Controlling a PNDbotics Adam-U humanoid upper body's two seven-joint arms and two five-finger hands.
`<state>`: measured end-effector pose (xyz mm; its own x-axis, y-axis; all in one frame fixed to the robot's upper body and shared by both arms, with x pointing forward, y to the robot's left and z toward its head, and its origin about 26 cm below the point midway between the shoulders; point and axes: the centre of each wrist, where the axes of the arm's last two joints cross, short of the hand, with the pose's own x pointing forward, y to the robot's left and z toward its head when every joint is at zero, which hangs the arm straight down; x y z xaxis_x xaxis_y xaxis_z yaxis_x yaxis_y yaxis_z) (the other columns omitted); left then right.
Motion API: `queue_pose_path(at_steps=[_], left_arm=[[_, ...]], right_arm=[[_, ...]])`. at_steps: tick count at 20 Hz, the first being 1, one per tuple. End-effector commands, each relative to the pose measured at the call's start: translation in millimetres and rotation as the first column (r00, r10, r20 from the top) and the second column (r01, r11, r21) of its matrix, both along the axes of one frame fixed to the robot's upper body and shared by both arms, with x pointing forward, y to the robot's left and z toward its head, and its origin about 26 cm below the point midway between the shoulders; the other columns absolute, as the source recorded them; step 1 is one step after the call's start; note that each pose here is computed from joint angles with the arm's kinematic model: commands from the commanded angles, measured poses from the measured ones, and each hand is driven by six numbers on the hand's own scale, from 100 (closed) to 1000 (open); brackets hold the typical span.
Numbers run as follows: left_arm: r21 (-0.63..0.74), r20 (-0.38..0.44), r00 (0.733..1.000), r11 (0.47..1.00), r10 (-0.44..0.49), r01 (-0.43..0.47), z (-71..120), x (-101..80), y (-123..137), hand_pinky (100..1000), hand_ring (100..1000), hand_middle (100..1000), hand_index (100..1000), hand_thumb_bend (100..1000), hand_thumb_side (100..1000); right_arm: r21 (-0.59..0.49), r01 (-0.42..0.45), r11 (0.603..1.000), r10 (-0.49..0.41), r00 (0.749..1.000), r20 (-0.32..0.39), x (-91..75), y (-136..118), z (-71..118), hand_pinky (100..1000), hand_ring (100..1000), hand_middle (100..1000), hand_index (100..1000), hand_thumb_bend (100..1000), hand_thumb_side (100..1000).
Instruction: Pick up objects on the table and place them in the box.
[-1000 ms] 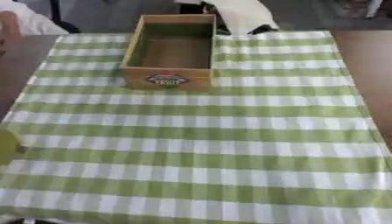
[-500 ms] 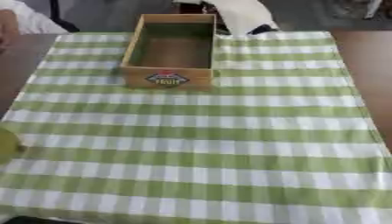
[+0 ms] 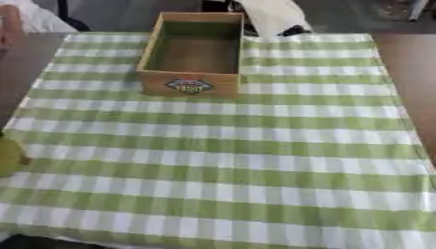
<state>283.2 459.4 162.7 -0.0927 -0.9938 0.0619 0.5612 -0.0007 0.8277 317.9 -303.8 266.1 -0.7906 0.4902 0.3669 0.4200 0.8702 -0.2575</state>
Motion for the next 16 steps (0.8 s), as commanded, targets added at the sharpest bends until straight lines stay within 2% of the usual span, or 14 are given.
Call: queue_pose_path(at_steps=[1, 9, 12, 14, 16], left_arm=[[0.039, 0.019, 1.000, 0.999, -0.006, 0.006, 5.9, 2.1, -0.1, 950, 888, 703, 900, 645, 516], [0.037, 0.011, 0.999, 0.999, -0.030, 0.030, 3.6, 2.4, -1.9, 920, 847, 679, 891, 641, 508], [0.038, 0.018, 0.999, 0.999, -0.027, 0.026, 3.5, 2.7, -1.9, 902, 825, 665, 887, 642, 474], [0.048, 0.036, 0.999, 0.999, -0.026, 0.024, 4.7, 2.9, -3.1, 900, 823, 675, 891, 647, 432], [0.069, 0.082, 0.996, 0.997, -0.029, 0.024, 11.2, 3.1, -5.5, 908, 830, 691, 893, 650, 432]], right_arm=[[-0.007, -0.004, 1.000, 0.004, 1.000, 0.026, -1.2, -0.9, 7.9, 923, 798, 692, 861, 100, 615], [-0.002, -0.003, 1.000, 0.003, 1.000, 0.024, -1.1, -1.8, 7.1, 924, 799, 691, 861, 100, 616], [-0.001, -0.003, 1.000, 0.003, 1.000, 0.022, -1.1, -2.1, 6.6, 924, 799, 690, 861, 100, 616], [-0.001, -0.003, 1.000, 0.003, 1.000, 0.021, -1.0, -2.3, 6.3, 924, 799, 690, 861, 100, 615], [-0.001, -0.001, 1.000, 0.001, 1.000, 0.020, -0.9, -2.9, 6.4, 924, 799, 688, 861, 100, 615]])
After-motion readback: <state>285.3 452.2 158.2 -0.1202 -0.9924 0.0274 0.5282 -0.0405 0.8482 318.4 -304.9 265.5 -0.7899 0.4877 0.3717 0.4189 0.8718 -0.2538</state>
